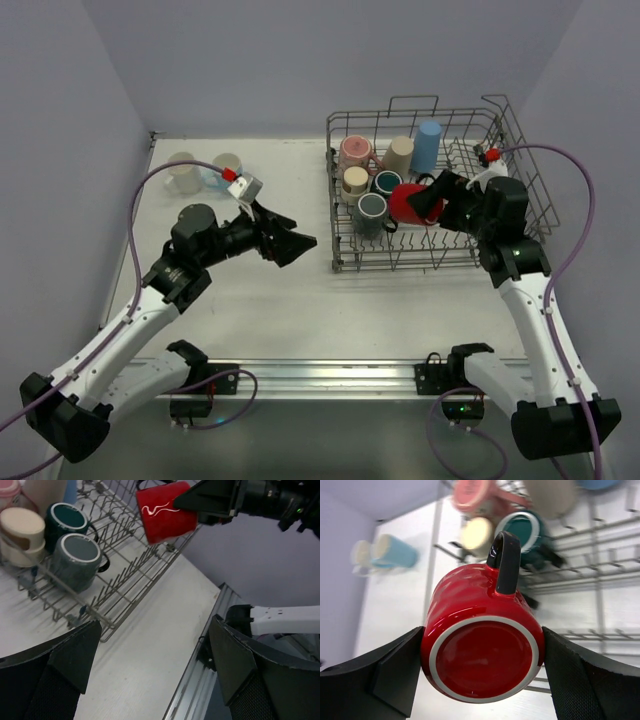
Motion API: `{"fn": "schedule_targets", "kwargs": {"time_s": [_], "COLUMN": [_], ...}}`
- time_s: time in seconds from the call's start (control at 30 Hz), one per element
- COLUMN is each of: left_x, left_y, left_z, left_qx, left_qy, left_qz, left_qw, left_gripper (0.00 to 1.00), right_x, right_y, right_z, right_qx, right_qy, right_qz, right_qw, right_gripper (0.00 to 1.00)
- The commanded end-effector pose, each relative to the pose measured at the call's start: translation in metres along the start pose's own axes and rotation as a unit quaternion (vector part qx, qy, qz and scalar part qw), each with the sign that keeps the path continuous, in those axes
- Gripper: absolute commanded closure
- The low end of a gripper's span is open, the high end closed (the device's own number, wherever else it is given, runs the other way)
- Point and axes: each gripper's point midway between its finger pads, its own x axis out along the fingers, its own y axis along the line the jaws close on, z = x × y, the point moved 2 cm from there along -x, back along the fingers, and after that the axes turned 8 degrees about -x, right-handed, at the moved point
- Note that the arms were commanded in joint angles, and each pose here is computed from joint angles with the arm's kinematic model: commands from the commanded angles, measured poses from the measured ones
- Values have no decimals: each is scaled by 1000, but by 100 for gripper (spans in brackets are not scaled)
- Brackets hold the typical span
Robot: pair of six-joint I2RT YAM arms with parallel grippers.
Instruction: Unload the cups from the dish rack
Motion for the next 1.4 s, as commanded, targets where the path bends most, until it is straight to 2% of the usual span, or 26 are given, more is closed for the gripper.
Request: {"fn": "schedule_targets", "kwargs": {"time_s": [0.0, 0.17, 0.37, 0.6, 0.73, 0.83, 0.9, 1.07, 1.1, 1.2, 1.23, 1.37], "left_x": [12, 42, 77, 94, 100, 102, 103, 104, 103, 101, 102, 103], "left_y": [-51, -56, -66, -82, -84, -86, -86, -89, -90, -90, -89, -81], "left_z": [32, 38, 30, 34, 30, 27, 26, 22, 22, 24, 27, 34], "left_qx": [-38, -91, -138, -134, -139, -142, -146, -153, -153, -147, -146, -128], "left_qy": [-37, -32, 9, 15, 20, 24, 27, 33, 33, 27, 18, 1], "left_qz": [-137, -177, -225, -242, -245, -252, -254, -269, -274, -269, -262, -216], "left_qw": [989, 979, 965, 961, 959, 957, 956, 950, 949, 951, 954, 968], "left_gripper": [3, 10, 18, 22, 30, 41, 43, 57, 70, 88, 100, 100], "right_x": [-22, -39, -47, -47, -43, -38, -38, -35, -33, -30, -29, -24], "right_y": [70, 95, 107, 107, 105, 105, 107, 110, 109, 107, 107, 103], "right_z": [42, 31, 8, -7, -15, -21, -23, -27, -28, -30, -31, -34], "right_qx": [16, 33, 53, 50, 59, 65, 69, 74, 76, 83, 83, 86], "right_qy": [-87, -79, -51, -30, -18, -6, -6, 3, 5, 4, 5, 9], "right_qz": [194, 294, 373, 398, 400, 406, 418, 427, 428, 425, 425, 412], "right_qw": [977, 952, 925, 916, 914, 912, 906, 901, 901, 901, 901, 907], "right_gripper": [38, 38, 38, 37, 37, 37, 37, 37, 37, 37, 37, 13]}}
